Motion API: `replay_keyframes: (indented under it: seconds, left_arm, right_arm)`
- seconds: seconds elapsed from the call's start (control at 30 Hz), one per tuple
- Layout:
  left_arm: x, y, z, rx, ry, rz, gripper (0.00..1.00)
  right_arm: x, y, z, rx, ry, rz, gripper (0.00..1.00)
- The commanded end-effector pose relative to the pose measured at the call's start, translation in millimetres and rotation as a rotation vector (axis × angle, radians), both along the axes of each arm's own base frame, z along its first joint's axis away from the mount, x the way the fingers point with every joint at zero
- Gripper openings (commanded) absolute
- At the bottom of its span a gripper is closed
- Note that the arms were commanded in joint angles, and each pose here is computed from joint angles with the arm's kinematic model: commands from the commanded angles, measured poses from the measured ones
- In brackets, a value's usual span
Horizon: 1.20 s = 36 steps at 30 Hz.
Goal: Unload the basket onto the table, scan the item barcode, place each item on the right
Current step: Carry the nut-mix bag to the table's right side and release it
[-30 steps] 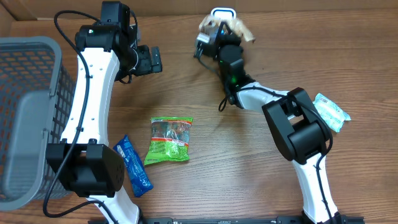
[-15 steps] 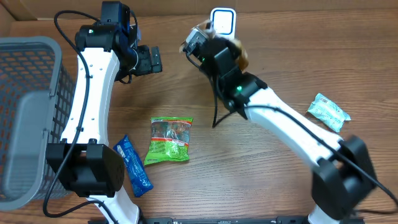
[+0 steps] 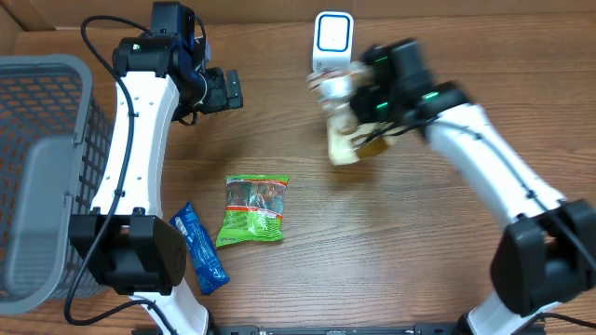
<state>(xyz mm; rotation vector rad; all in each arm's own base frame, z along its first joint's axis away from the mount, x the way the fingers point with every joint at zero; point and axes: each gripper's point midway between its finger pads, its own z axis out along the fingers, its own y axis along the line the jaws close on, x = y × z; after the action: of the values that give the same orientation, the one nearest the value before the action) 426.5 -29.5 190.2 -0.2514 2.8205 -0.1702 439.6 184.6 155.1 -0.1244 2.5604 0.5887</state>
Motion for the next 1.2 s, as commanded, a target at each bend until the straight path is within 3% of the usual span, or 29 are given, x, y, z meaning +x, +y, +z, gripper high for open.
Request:
replay_keyframes:
  seconds: [0.0, 0.27, 0.67, 0.83, 0.87, 0.93, 0.97, 1.17]
  left_arm:
    - [2, -2, 3, 0.0, -0.012, -0.025, 1.0]
    - [2, -2, 3, 0.0, -0.012, -0.025, 1.0]
    - [2, -2, 3, 0.0, -0.012, -0.025, 1.0]
    - [2, -2, 3, 0.0, -0.012, -0.025, 1.0]
    - [2, -2, 3, 0.0, -0.012, -0.025, 1.0]
    - [2, -2, 3, 0.0, -0.012, -0.025, 1.0]
    - [2, -2, 3, 0.0, -0.012, -0.025, 1.0]
    - [2, -2, 3, 0.0, -0.012, -0.025, 1.0]
  right_arm:
    - [4, -41, 21, 0.227, 0.106, -0.122, 0.04]
    - [-4, -198, -16, 0.149, 0.227, -0.515, 0.04]
    - [-26, -297, -67, 0.125, 0.203, -0.763, 0.04]
    - [-27, -306, -66, 0.128, 0.195, -0.784, 0.2]
    - [-27, -306, -67, 0.128, 0.198, -0.784, 0.31]
    - [-28, -304, -67, 0.128, 0.205, -0.781, 0.37]
    - [-29, -303, -68, 0.129, 0.207, -0.779, 0.47]
    - [-28, -285, -62, 0.207, 0.225, -0.719, 0.56]
